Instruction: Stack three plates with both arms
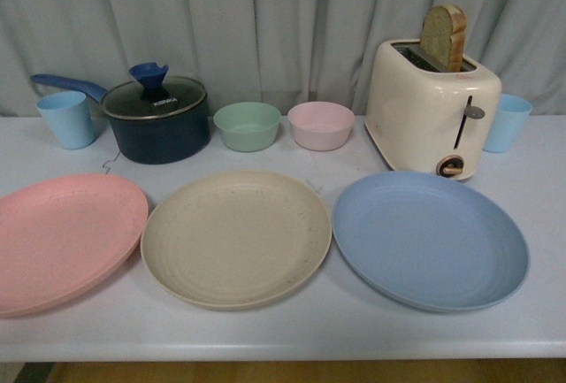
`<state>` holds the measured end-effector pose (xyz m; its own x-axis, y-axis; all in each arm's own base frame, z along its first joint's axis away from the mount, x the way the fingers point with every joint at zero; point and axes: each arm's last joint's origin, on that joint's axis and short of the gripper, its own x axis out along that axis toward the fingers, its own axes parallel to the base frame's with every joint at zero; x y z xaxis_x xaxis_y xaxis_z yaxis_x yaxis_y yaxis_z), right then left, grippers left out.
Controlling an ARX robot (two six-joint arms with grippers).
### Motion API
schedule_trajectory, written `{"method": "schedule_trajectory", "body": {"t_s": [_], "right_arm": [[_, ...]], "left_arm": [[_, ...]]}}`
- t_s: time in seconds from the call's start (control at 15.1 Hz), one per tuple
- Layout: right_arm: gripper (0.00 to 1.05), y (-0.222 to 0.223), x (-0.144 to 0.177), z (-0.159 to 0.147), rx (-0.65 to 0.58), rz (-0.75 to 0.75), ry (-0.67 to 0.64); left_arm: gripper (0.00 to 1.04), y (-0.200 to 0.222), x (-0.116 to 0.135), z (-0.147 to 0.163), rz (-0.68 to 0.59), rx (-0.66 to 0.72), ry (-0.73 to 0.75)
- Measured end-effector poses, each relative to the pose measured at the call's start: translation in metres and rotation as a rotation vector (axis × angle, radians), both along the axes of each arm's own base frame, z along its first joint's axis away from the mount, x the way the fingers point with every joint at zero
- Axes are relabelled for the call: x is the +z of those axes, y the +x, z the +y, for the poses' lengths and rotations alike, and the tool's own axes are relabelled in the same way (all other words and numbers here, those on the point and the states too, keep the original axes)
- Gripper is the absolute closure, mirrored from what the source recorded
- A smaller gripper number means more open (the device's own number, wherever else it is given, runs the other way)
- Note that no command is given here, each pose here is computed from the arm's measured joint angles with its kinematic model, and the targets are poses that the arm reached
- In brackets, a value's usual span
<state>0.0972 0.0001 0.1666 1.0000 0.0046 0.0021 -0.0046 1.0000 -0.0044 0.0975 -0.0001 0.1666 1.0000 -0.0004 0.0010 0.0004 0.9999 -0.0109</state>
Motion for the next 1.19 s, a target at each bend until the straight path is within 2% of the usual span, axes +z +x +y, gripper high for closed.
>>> {"method": "schedule_trajectory", "body": {"t_s": [0.53,0.66,0.79,0.86,1.19], "right_arm": [[0.06,0.0000,0.0000,0.0000,0.000,0.000,0.000],[0.06,0.0000,0.0000,0.0000,0.000,0.000,0.000],[0.06,0.0000,0.0000,0.0000,0.000,0.000,0.000],[0.06,0.0000,0.0000,0.0000,0.000,0.000,0.000],[0.06,0.0000,0.0000,0.0000,0.000,0.000,0.000]], "left_arm": [[0.12,0.0000,0.0000,0.0000,0.000,0.000,0.000],[0.08,0.0000,0.0000,0.0000,0.000,0.000,0.000],[0.12,0.0000,0.0000,0.0000,0.000,0.000,0.000],[0.07,0.0000,0.0000,0.0000,0.000,0.000,0.000],[0.07,0.0000,0.0000,0.0000,0.000,0.000,0.000]]}}
